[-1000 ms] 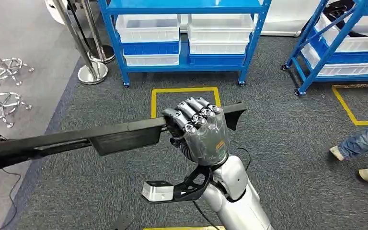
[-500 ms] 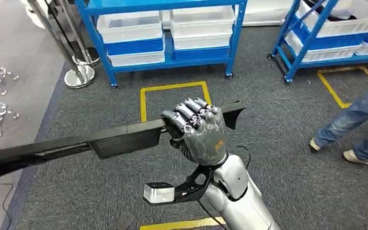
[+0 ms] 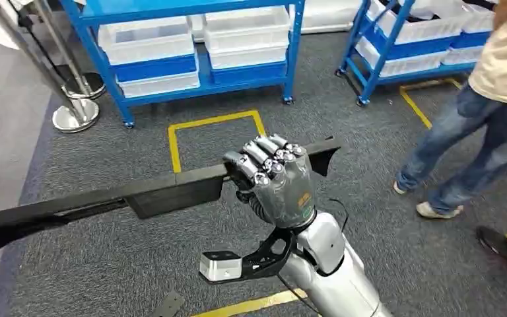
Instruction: Take the parts from the cabinet and place them on the table.
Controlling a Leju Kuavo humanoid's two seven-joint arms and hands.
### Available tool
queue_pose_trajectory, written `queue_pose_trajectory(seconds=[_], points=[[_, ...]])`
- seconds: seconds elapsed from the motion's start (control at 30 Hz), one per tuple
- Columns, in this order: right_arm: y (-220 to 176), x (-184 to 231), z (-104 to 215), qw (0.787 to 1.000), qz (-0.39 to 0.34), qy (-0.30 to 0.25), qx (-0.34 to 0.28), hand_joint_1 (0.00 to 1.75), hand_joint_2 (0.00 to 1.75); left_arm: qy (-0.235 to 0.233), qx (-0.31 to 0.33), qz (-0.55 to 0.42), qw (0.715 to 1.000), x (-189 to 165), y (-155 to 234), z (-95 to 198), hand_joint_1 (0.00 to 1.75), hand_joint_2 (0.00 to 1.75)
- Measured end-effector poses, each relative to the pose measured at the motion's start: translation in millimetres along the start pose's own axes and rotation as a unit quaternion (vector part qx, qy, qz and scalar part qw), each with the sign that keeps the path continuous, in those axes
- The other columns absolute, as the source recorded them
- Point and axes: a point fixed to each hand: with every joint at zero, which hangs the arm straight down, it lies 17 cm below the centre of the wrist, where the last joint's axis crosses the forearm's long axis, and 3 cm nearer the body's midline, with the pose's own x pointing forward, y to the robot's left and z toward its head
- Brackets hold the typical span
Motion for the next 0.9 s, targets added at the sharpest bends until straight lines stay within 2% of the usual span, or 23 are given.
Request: queue_pose_trajectory(seconds=[0.9], points=[[-8.6,-0.8,-0.8,1.000,-0.003,-0.006,-0.007,1.75,1.75,0.001,-0.001,-0.006,1.000,1.9,0.4,-1.0,0.00,1.75]])
